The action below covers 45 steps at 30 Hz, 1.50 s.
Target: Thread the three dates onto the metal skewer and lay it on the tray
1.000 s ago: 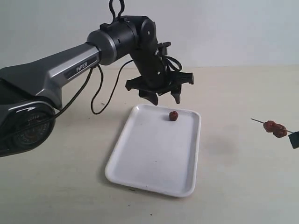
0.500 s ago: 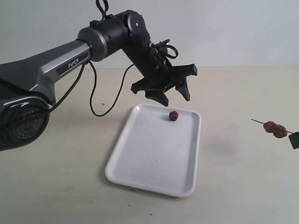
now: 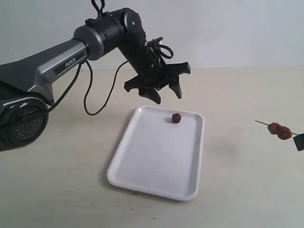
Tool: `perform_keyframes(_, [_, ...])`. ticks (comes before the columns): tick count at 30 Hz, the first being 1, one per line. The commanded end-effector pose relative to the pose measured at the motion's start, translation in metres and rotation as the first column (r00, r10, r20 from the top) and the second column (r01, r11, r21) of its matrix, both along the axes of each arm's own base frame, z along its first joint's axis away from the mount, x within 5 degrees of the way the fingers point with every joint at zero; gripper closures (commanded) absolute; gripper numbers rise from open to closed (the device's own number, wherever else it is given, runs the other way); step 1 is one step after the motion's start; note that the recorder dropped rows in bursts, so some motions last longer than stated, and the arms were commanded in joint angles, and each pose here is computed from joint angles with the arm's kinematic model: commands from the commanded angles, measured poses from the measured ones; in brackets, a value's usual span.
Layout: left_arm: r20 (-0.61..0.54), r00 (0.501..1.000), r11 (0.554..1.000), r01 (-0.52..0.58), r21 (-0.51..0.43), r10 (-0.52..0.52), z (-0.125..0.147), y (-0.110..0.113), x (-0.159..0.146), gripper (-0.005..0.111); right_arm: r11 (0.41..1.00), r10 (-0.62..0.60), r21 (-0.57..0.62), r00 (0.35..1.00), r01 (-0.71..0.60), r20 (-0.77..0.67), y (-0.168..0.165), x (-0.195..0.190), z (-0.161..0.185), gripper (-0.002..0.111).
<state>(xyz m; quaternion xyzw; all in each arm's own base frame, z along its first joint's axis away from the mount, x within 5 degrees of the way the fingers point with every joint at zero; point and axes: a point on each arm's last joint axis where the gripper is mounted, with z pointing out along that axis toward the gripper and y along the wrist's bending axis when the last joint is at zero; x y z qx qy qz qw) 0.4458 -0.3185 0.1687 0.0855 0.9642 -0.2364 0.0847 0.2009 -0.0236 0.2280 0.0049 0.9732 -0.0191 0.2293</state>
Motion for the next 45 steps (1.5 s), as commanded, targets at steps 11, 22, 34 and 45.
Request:
perform_keyframes(11, [0.04, 0.999, 0.999, 0.025, 0.02, -0.026, -0.029, -0.029, -0.01, 0.048, 1.0, -0.006, 0.001, 1.0, 0.006, 0.013, 0.0, -0.001, 0.002, 0.108])
perform_keyframes(22, [0.076, 0.996, 0.992, 0.027, 0.124, -0.037, -0.036, -0.021, -0.007, 0.048, 1.0, -0.013, 0.014, 1.0, 0.013, 0.019, 0.0, -0.001, 0.002, 0.108])
perform_keyframes(34, [0.082, 0.995, 0.99, 0.048, 0.133, -0.059, -0.045, -0.026, -0.009, 0.048, 1.0, -0.013, 0.013, 1.0, 0.013, 0.023, 0.0, 0.0, 0.002, 0.108])
perform_keyframes(45, [0.136, 0.984, 0.976, 0.086, 0.2, -0.115, -0.046, -0.027, -0.01, 0.05, 1.0, -0.013, 0.013, 0.999, 0.013, 0.029, 0.0, 0.0, 0.002, 0.108])
